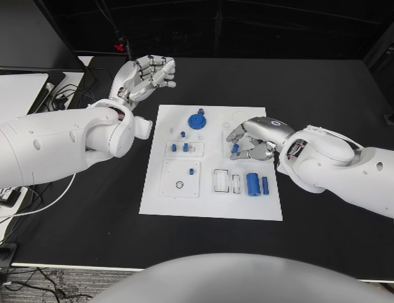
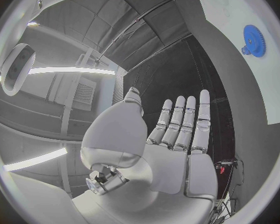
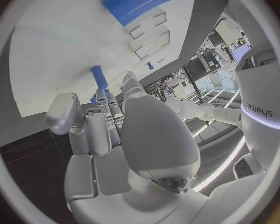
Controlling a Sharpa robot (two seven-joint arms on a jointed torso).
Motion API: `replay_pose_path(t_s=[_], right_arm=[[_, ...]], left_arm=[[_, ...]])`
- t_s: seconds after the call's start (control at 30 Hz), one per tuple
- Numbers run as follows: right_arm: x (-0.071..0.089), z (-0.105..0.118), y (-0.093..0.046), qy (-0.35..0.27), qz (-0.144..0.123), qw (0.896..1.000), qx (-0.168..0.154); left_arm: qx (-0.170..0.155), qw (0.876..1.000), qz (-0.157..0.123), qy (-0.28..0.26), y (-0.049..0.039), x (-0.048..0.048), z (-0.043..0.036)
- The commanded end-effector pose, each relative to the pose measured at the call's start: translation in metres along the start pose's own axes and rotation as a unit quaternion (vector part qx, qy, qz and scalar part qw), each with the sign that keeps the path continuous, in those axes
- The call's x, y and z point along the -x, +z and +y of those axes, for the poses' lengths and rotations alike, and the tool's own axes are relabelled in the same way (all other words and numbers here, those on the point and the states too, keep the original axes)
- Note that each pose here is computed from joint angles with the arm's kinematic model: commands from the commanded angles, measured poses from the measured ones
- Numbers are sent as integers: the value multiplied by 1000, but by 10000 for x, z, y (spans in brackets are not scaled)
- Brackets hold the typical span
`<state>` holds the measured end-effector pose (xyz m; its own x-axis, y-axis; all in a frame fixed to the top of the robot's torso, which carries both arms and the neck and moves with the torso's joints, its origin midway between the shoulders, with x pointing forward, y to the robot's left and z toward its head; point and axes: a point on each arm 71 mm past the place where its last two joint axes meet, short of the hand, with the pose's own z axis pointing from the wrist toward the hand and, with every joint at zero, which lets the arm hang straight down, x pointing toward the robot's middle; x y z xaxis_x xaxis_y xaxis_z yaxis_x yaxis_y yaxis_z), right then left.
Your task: Assemble the parts on the task board
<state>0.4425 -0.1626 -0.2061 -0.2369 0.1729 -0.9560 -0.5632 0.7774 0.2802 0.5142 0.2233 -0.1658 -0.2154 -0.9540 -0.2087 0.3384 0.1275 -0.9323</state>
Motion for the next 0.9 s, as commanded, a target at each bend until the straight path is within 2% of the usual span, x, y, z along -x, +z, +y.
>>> replay_pose_path(t_s=[0.03,0.43,0.9], right_arm=[[-43,-19,24,-42,23,999,-26],[-88,-11,79,-57,14,997,-41],[-68,28,80,-59,-8,998,-29]], left_arm=[[-24,1000,2,-3,6,0,-42],[-24,1000,2,-3,6,-1,-42],[-23,1000,1,-2,8,4,-38]])
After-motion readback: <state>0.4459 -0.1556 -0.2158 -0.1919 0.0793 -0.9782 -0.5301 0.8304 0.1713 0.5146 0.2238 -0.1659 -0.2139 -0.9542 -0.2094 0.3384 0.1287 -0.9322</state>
